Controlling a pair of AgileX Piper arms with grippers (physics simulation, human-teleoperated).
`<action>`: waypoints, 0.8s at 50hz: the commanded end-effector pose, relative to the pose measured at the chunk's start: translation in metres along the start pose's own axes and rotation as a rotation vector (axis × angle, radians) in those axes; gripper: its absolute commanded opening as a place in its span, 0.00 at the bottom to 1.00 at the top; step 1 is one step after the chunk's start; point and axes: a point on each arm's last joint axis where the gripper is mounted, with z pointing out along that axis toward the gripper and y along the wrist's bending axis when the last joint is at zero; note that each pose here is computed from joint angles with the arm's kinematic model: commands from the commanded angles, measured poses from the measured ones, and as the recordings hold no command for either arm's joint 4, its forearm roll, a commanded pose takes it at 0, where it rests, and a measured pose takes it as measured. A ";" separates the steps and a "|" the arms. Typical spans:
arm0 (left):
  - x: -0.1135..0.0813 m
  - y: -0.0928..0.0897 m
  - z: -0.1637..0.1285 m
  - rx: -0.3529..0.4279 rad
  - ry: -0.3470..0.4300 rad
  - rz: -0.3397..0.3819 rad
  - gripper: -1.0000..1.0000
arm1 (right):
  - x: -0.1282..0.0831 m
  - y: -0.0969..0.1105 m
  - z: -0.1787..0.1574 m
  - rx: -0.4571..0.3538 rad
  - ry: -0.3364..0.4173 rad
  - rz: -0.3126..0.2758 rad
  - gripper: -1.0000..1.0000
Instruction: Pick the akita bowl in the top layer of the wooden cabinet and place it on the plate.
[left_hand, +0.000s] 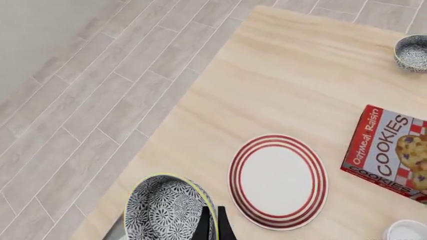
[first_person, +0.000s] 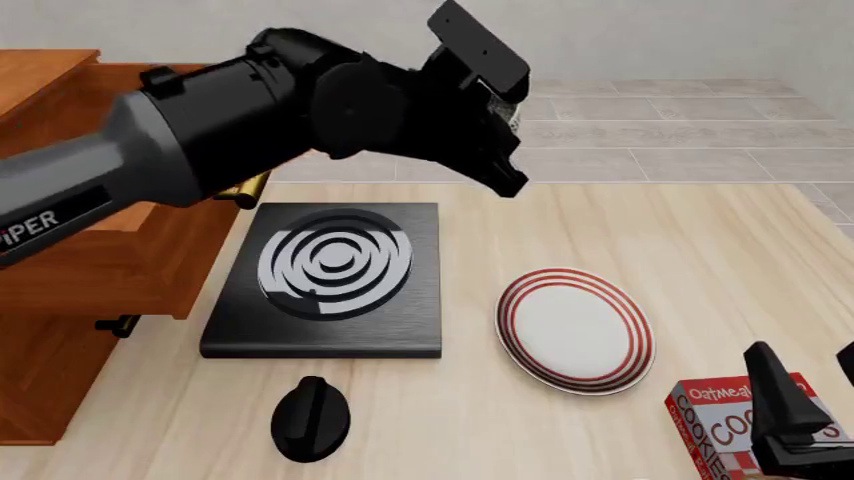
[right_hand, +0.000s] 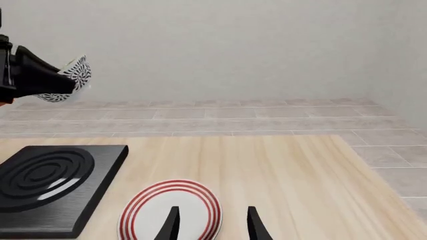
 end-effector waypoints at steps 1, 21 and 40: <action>0.001 -0.012 0.014 0.023 0.004 0.023 0.00 | 0.000 0.000 -0.001 0.000 0.001 0.002 1.00; 0.008 -0.027 0.046 0.056 0.031 0.033 0.00 | 0.001 0.000 -0.001 0.000 0.002 0.004 1.00; 0.018 -0.041 0.071 0.083 0.060 0.063 0.00 | 0.002 0.000 -0.001 -0.001 0.004 0.009 1.00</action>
